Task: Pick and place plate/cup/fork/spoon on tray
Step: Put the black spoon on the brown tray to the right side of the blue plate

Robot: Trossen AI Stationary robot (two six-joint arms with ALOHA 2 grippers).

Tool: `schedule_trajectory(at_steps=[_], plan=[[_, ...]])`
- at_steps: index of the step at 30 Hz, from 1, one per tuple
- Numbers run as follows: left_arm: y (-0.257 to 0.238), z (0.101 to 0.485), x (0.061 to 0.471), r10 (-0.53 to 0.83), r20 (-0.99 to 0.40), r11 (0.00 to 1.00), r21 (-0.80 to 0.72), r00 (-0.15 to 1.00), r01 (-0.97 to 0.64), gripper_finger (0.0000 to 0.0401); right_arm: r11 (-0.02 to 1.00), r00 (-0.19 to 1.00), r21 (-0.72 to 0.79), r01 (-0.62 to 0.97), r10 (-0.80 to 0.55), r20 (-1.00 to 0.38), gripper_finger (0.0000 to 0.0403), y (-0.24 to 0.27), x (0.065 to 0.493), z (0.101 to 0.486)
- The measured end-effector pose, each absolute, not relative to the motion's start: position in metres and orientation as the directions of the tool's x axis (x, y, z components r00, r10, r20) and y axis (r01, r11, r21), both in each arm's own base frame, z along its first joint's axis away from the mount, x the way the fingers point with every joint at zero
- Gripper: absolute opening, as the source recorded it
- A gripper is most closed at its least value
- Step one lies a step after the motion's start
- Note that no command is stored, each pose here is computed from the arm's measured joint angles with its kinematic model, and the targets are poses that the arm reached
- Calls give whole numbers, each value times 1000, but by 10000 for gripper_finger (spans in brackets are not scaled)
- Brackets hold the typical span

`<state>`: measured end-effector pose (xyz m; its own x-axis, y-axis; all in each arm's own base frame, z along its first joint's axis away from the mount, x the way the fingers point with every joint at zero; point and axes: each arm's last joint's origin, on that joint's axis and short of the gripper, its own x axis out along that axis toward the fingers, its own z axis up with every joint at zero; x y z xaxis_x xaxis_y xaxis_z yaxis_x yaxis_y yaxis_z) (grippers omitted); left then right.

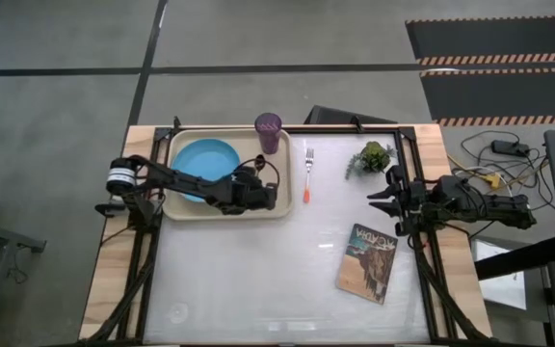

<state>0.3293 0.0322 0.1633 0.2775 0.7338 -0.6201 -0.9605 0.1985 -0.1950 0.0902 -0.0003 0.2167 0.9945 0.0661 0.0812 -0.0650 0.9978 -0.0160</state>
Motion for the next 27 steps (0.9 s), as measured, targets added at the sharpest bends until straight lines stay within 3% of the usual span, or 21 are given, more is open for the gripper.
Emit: schedule_trajectory(at_steps=[22, 27], plan=[[55, 132, 327, 721, -671, 104, -144, 174, -984, 0, 998, 995, -16, -66, 67, 80, 63, 0, 90, 217], [57, 132, 326, 720, -672, 98, -145, 170, -985, 16, 998, 995, -17, -66, 67, 80, 63, 0, 90, 217]])
